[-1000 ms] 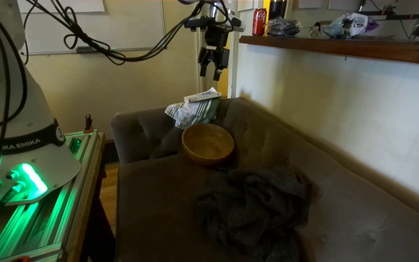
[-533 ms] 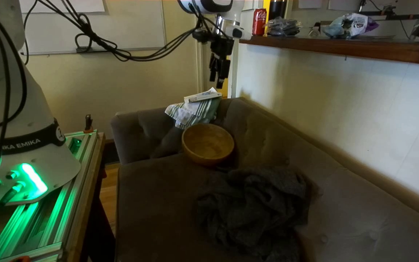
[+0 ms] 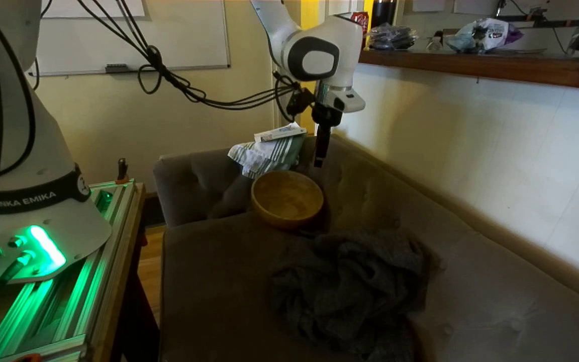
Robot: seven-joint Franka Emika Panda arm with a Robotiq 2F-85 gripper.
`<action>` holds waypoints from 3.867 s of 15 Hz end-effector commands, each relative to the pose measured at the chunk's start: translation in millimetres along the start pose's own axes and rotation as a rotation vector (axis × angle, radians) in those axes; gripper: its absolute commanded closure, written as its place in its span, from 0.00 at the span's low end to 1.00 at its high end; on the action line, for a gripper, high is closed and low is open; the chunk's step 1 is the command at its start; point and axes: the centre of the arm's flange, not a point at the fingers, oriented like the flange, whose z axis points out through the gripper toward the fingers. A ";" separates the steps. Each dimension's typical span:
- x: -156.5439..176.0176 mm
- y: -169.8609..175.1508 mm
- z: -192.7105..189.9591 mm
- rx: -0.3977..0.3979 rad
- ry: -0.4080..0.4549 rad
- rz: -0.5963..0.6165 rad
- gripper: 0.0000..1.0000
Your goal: Put a part of the jersey in the bowl
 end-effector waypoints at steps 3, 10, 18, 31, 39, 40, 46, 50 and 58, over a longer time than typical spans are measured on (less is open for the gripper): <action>17.9 39.0 73.5 0.097 0.023 0.284 0.00; 19.9 53.2 90.9 0.072 -0.027 0.386 0.00; 50.7 41.3 172.3 0.103 -0.090 0.578 0.00; 82.6 15.2 273.4 0.067 -0.009 0.720 0.00; 103.2 23.9 291.1 -0.004 0.051 0.780 0.39; 104.4 24.3 292.2 -0.011 0.054 0.784 0.46; 105.3 26.8 287.7 -0.040 0.059 0.791 0.85; 97.6 40.7 249.1 -0.040 0.102 0.771 0.94; 65.5 72.1 145.9 0.065 0.152 0.692 0.92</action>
